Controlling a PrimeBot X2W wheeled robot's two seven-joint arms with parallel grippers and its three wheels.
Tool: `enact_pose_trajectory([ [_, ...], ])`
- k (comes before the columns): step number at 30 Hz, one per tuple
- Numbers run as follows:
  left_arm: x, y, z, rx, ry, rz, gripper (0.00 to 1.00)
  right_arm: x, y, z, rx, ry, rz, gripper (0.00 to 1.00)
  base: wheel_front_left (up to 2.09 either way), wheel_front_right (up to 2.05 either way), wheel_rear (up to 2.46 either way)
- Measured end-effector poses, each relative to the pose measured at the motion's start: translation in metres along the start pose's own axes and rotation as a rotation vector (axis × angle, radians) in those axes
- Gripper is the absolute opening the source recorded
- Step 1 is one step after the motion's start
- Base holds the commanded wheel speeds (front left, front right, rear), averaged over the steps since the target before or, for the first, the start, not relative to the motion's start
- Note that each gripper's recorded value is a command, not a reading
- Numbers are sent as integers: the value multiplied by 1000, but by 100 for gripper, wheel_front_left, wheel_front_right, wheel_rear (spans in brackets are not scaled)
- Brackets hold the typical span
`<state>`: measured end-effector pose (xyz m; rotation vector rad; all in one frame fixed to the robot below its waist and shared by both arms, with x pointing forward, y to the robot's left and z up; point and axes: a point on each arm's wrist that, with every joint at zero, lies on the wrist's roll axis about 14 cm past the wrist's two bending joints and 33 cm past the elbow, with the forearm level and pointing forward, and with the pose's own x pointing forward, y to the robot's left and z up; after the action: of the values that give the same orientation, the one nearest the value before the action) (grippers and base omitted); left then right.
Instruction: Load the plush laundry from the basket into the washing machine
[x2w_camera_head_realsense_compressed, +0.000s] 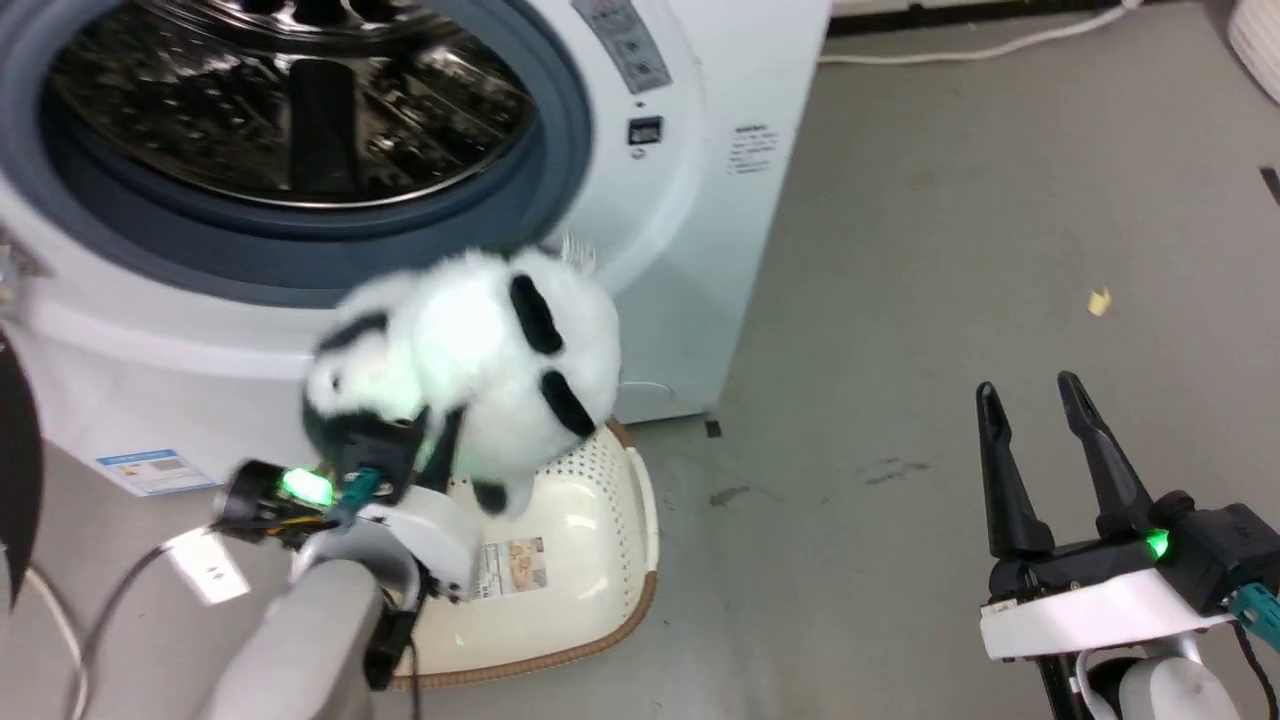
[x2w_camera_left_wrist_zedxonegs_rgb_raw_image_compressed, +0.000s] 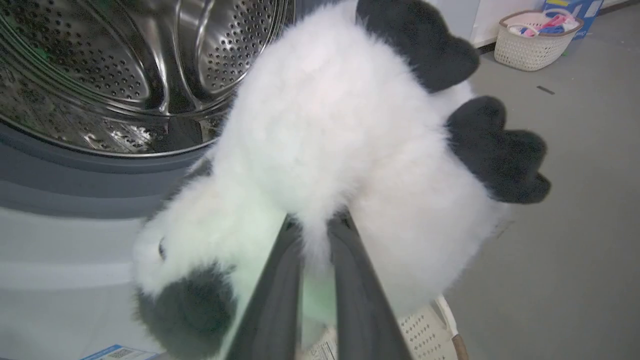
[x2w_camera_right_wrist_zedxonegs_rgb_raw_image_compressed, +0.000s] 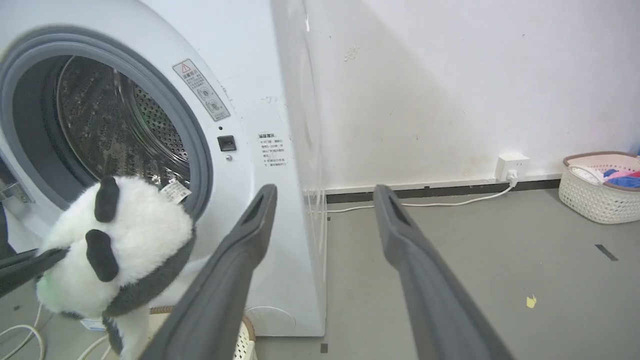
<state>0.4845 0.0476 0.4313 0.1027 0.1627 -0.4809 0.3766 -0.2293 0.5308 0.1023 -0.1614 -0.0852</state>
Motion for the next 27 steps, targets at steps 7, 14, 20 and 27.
enact_pose_trajectory([
  [7, -2, 34, 74, 46, -251, 80, 0, 5, 2, -7, 4, 14, 5, 100, 0, 0, 0],
  [14, 36, 80, 109, 115, -306, 124, 0, 16, -2, -28, 16, 64, -10, 100, 0, 0, 0],
  [20, 96, 110, 121, 142, -275, 106, 0, 33, -5, -52, 24, 111, -17, 100, 0, 0, 0],
  [27, 173, 156, 98, 247, -130, 136, 0, 45, -17, -90, 13, 192, -48, 100, 0, 0, 0],
])
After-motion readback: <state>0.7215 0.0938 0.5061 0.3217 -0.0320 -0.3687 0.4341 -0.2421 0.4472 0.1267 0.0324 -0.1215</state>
